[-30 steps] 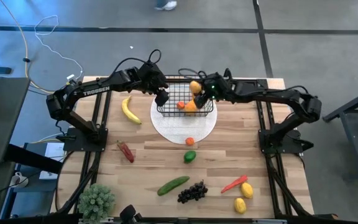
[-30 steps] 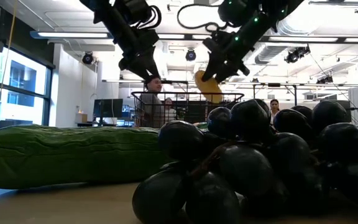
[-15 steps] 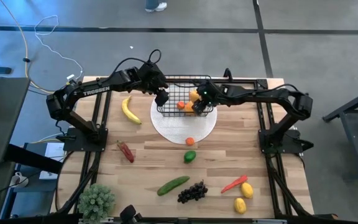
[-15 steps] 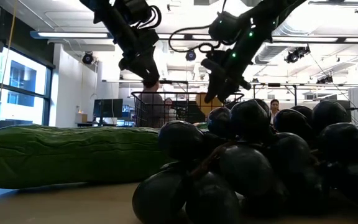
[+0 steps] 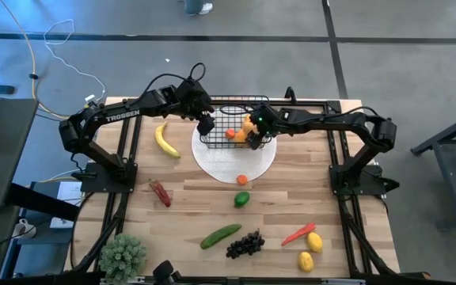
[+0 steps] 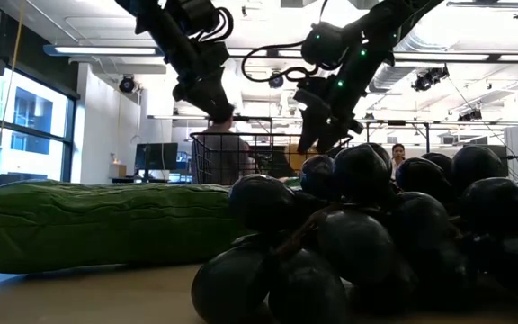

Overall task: Build produce basket
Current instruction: Put the mango into the wire basket, then put the top lemon into the wire basket

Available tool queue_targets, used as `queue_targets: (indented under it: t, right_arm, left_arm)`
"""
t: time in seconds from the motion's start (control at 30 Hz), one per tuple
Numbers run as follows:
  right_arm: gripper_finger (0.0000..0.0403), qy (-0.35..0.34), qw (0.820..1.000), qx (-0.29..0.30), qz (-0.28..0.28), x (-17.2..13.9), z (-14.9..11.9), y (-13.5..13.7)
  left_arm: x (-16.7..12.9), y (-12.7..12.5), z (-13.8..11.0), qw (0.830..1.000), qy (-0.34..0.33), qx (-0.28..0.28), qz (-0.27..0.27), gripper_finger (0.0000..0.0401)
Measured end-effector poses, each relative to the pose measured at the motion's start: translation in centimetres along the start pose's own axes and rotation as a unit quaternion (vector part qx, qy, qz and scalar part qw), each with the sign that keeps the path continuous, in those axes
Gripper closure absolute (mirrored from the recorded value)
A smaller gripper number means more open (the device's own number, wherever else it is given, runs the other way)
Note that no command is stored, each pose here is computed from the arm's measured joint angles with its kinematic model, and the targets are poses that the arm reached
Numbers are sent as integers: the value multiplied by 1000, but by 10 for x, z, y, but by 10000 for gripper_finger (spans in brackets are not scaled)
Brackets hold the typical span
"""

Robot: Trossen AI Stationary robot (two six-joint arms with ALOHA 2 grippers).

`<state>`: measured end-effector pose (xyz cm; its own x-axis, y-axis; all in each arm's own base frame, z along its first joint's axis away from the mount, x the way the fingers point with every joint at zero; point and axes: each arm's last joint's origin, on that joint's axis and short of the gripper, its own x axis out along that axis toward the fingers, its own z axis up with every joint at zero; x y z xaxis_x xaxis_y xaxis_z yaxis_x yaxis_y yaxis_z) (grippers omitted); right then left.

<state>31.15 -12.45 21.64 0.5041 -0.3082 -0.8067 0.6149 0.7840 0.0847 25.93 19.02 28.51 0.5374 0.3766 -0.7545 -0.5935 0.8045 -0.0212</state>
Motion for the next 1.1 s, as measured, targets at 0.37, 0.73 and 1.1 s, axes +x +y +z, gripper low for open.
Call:
queue_targets:
  t: [0.37,0.73,1.1]
  right_arm:
    - [124,5,998,53,24,-7,0,2]
    - [124,-45,995,80,34,-40,7,2]
    - [124,-111,988,90,58,-87,10,6]
  left_arm:
    - [0,0,0,1000,0,0,0,162]
    - [0,0,0,1000,2,0,-2,162]
    - [-6,0,2,1000,19,0,-5,162]
